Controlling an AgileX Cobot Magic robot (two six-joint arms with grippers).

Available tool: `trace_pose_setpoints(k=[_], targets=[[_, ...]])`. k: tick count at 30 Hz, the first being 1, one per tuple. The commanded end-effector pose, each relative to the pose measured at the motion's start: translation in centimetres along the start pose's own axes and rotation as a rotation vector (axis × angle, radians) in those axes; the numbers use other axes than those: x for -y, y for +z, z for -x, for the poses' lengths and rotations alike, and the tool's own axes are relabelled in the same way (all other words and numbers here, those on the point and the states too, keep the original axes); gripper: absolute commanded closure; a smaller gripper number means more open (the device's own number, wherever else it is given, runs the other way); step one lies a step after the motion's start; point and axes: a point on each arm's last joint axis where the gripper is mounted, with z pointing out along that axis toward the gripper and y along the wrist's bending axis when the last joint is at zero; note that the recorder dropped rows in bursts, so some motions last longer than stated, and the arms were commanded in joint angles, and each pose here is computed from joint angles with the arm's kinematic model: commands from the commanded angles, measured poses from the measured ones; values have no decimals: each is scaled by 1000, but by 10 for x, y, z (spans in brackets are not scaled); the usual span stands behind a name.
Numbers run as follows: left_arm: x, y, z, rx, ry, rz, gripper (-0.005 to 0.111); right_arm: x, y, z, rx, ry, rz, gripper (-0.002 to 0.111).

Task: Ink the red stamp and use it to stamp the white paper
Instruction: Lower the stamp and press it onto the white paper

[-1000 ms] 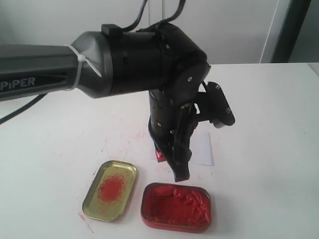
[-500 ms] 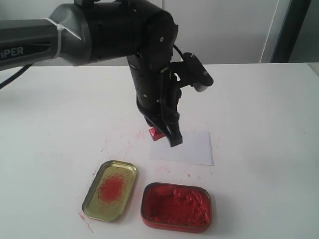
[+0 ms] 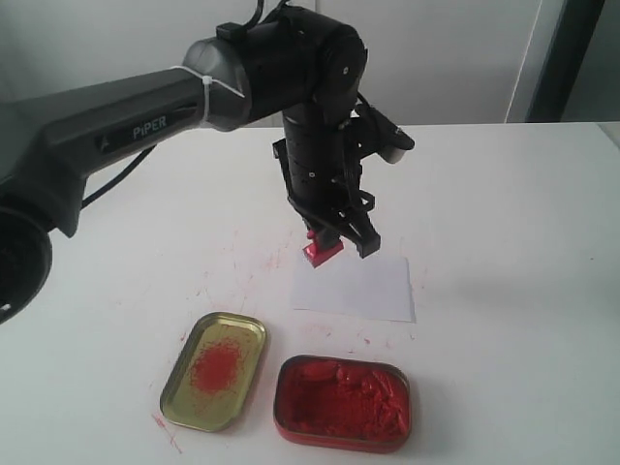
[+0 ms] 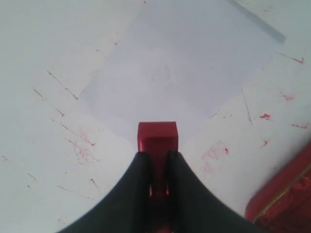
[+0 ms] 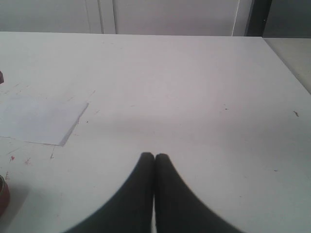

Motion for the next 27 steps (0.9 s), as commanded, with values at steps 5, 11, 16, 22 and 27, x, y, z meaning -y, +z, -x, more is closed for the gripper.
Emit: trace_pose_setpoints(k=[5, 11, 16, 22, 27], targets=[[-11, 16, 0, -53, -69, -50, 107, 0, 0, 0, 14, 2, -6, 108], [-10, 32, 0, -86, -83, -59, 107, 0, 0, 0, 14, 2, -6, 108], [-10, 37, 0, -93, -90, -63, 107, 0, 0, 0, 14, 2, -6, 108], [-7, 49, 0, -108, -99, -87, 107, 0, 0, 0, 14, 2, -6, 108], [-6, 60, -1, -129, -99, -94, 107, 0, 0, 0, 14, 2, -6, 108]])
